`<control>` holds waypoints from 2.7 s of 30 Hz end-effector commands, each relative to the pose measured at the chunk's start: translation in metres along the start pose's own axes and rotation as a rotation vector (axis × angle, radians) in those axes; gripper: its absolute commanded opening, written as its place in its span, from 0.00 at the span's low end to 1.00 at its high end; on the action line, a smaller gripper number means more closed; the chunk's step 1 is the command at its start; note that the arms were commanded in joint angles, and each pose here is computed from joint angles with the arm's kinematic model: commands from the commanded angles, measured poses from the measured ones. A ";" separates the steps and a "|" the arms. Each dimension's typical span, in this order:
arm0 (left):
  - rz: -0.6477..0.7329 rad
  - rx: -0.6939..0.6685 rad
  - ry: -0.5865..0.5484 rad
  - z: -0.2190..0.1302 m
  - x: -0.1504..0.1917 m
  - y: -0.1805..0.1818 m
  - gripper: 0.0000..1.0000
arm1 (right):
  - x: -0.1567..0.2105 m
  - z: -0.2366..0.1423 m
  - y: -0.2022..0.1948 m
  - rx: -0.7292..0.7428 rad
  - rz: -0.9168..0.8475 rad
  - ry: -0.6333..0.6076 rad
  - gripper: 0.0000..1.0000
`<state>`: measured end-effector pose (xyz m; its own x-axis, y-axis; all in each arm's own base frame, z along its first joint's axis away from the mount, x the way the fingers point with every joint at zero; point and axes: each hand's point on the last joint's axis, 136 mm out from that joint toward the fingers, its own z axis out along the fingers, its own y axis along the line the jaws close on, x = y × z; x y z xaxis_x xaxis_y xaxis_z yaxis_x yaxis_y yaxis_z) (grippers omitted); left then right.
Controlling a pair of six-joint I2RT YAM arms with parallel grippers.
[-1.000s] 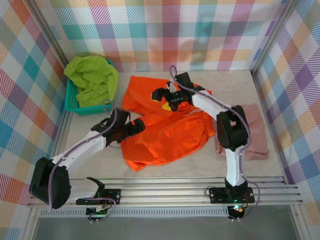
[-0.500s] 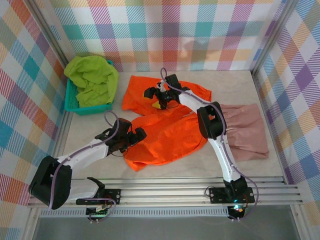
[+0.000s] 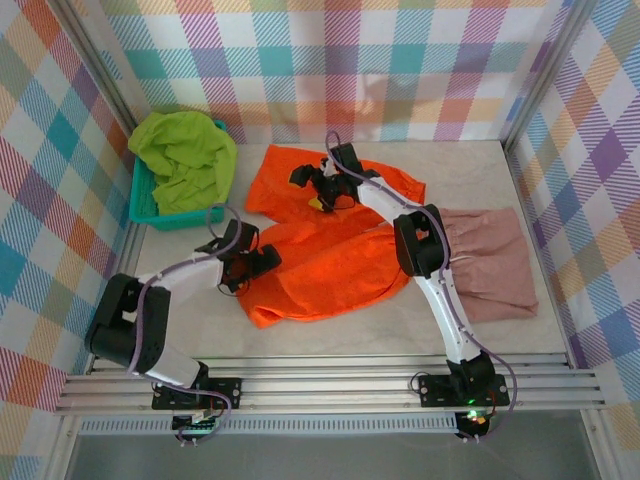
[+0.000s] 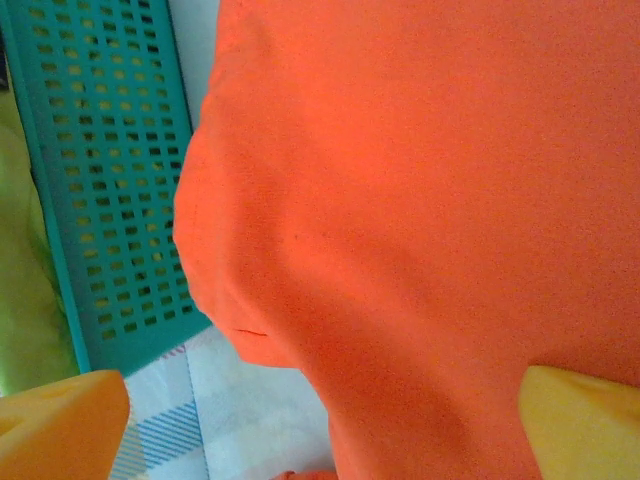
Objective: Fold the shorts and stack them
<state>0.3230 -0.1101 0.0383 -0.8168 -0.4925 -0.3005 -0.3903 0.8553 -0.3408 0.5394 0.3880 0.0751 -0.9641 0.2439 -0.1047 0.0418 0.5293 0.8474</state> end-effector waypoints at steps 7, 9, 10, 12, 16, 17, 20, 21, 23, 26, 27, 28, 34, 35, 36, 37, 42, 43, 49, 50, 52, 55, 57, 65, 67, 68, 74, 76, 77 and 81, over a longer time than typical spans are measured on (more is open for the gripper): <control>0.019 0.099 -0.135 -0.096 -0.043 -0.020 1.00 | -0.015 -0.031 0.049 -0.084 -0.066 -0.046 0.99; -0.047 0.118 -0.144 -0.123 -0.032 -0.012 0.98 | -0.015 -0.054 0.075 -0.118 -0.123 -0.080 0.99; -0.095 0.140 -0.130 -0.132 -0.021 -0.007 0.96 | -0.013 -0.067 0.088 -0.128 -0.151 -0.099 1.00; -0.176 0.186 -0.085 -0.137 0.005 -0.001 0.92 | -0.008 -0.090 0.104 -0.139 -0.196 -0.135 1.00; -0.249 0.132 -0.030 -0.133 0.055 0.024 0.86 | 0.010 -0.143 0.125 -0.141 -0.267 -0.202 0.99; -0.274 0.097 -0.031 -0.131 0.066 0.034 0.82 | 0.016 -0.155 0.122 -0.132 -0.274 -0.213 0.99; -0.312 0.112 -0.008 -0.120 0.094 0.038 0.72 | 0.031 -0.190 0.112 -0.114 -0.279 -0.256 0.99; -0.313 0.117 0.005 -0.115 0.102 0.037 0.70 | 0.036 -0.201 0.106 -0.107 -0.273 -0.268 0.99; -0.276 0.101 0.026 -0.102 0.118 0.036 0.64 | 0.045 -0.221 0.088 -0.082 -0.257 -0.292 1.00; -0.187 0.002 0.049 -0.085 0.134 0.043 0.57 | 0.060 -0.245 0.063 -0.043 -0.236 -0.315 0.99; -0.160 -0.030 0.053 -0.080 0.136 0.045 0.57 | 0.065 -0.250 0.056 -0.035 -0.230 -0.320 0.99; -0.134 -0.068 0.053 -0.076 0.137 0.049 0.56 | 0.071 -0.256 0.051 -0.028 -0.232 -0.321 1.00; -0.026 -0.117 0.038 -0.058 0.132 0.038 0.46 | 0.103 -0.274 0.027 0.028 -0.258 -0.310 1.00; -0.014 -0.132 0.025 -0.058 0.129 0.038 0.46 | 0.107 -0.276 0.024 0.039 -0.262 -0.307 1.00; -0.006 -0.133 0.020 -0.057 0.128 0.037 0.47 | 0.111 -0.278 0.020 0.051 -0.266 -0.306 0.99; -0.002 -0.127 0.016 -0.055 0.127 0.035 0.48 | 0.115 -0.279 0.016 0.063 -0.268 -0.304 0.99; -0.011 -0.044 0.022 -0.047 0.128 0.018 0.51 | 0.131 -0.282 -0.005 0.109 -0.265 -0.296 0.99; -0.010 -0.039 0.029 -0.045 0.130 0.016 0.51 | 0.133 -0.282 -0.009 0.117 -0.260 -0.292 1.00; 0.013 -0.061 0.078 -0.034 0.137 0.011 0.48 | 0.141 -0.281 -0.020 0.133 -0.247 -0.281 1.00; 0.016 -0.069 0.084 -0.033 0.138 0.013 0.46 | 0.141 -0.281 -0.021 0.136 -0.246 -0.280 0.99; 0.016 -0.077 0.082 -0.031 0.138 0.014 0.40 | 0.141 -0.281 -0.022 0.138 -0.244 -0.280 1.00; 0.012 -0.078 0.057 -0.034 0.133 0.013 0.27 | 0.142 -0.282 -0.026 0.155 -0.236 -0.281 0.99; 0.021 -0.075 0.023 -0.040 0.125 0.010 0.19 | 0.142 -0.282 -0.032 0.175 -0.223 -0.285 1.00; 0.058 -0.084 -0.142 -0.081 0.079 0.009 0.00 | 0.152 -0.275 -0.060 0.234 -0.166 -0.250 0.99; 0.058 -0.091 -0.165 -0.092 0.068 0.015 0.00 | 0.155 -0.274 -0.067 0.254 -0.153 -0.241 1.00; 0.062 -0.104 -0.178 -0.099 0.062 0.020 0.00 | 0.156 -0.274 -0.070 0.267 -0.144 -0.238 1.00; 0.114 -0.245 -0.347 -0.165 0.022 0.059 0.00 | 0.167 -0.275 -0.095 0.328 -0.069 -0.212 1.00; 0.132 -0.261 -0.394 -0.182 0.013 0.064 0.00 | 0.172 -0.272 -0.105 0.345 -0.038 -0.197 0.99; 0.140 -0.276 -0.418 -0.191 0.009 0.068 0.00 | 0.175 -0.271 -0.110 0.351 -0.023 -0.191 0.99; 0.135 -0.374 -0.481 -0.217 0.001 0.090 0.26 | 0.184 -0.266 -0.123 0.356 0.019 -0.164 1.00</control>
<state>0.2140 -0.0371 0.1927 -0.6133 -0.4083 -0.6761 -0.4334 0.8896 -0.1440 0.2958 0.1547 0.1035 -0.9020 0.3504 -0.2523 0.1239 0.7698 0.6261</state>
